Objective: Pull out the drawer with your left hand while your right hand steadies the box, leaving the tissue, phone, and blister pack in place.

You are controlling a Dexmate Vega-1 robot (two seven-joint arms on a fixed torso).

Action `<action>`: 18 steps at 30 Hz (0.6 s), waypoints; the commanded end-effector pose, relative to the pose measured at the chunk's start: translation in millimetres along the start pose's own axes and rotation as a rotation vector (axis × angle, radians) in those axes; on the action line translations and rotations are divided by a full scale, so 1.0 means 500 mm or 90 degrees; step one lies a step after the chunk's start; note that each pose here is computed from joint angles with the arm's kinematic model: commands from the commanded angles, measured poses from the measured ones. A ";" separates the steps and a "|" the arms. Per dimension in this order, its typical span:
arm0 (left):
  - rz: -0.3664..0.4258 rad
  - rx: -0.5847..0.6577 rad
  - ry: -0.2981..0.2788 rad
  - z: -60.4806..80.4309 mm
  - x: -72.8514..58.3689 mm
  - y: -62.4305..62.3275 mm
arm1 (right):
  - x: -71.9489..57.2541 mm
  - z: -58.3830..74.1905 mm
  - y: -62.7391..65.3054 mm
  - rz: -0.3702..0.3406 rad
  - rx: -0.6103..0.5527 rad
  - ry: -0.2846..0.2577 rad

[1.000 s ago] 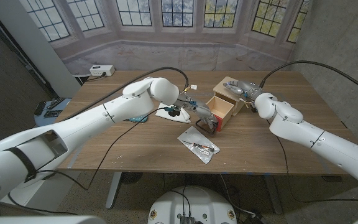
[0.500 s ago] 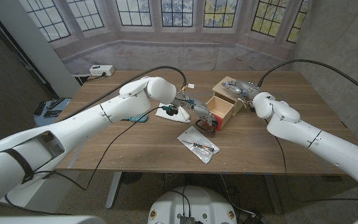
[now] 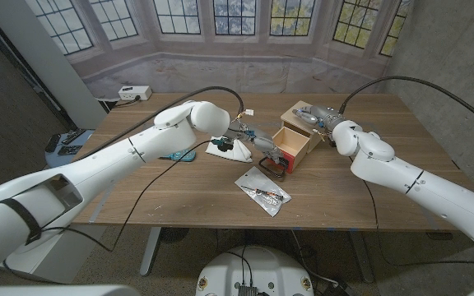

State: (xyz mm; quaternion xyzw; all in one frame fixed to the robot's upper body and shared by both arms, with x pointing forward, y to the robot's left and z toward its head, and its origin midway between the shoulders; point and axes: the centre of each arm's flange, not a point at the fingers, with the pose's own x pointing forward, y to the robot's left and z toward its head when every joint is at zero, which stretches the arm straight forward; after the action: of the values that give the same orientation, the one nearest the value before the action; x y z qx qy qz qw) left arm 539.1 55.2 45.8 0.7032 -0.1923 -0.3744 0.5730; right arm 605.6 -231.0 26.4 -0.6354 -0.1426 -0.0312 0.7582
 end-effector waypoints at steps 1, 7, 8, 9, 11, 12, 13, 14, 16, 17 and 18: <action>0.014 0.004 0.003 -0.014 -0.012 0.001 | -0.010 0.015 -0.019 -0.015 -0.012 0.001; 0.021 0.012 0.003 -0.016 -0.017 0.005 | -0.019 0.020 -0.026 -0.019 -0.016 0.003; 0.022 0.014 0.003 -0.016 -0.017 0.005 | -0.020 0.021 -0.027 -0.019 -0.016 0.003; 0.023 0.016 0.001 -0.015 -0.017 0.006 | -0.021 0.022 -0.028 -0.020 -0.017 0.004; 0.028 0.019 -0.002 -0.013 -0.017 0.008 | -0.023 0.022 -0.030 -0.023 -0.019 0.005; 0.030 0.021 -0.003 -0.013 -0.018 0.009 | -0.025 0.023 -0.032 -0.025 -0.018 0.005; 0.033 0.023 -0.004 -0.012 -0.018 0.009 | -0.027 0.023 -0.033 -0.026 -0.018 0.005; 0.035 0.025 -0.004 -0.012 -0.018 0.010 | -0.028 0.024 -0.035 -0.028 -0.019 0.005; 0.036 0.028 -0.004 -0.012 -0.018 0.010 | -0.031 0.027 -0.038 -0.031 -0.021 0.004; 0.038 0.029 -0.005 -0.011 -0.018 0.011 | -0.032 0.028 -0.039 -0.032 -0.021 0.004; 0.040 0.030 -0.005 -0.011 -0.018 0.012 | -0.033 0.029 -0.040 -0.033 -0.021 0.003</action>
State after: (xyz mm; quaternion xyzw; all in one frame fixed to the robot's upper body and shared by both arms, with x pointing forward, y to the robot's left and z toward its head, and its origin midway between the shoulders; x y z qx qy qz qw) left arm 539.0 63.0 51.3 0.7064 -0.2114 -0.3619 0.5704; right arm 591.6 -224.0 35.7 -0.6420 -0.1487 -0.0424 0.7510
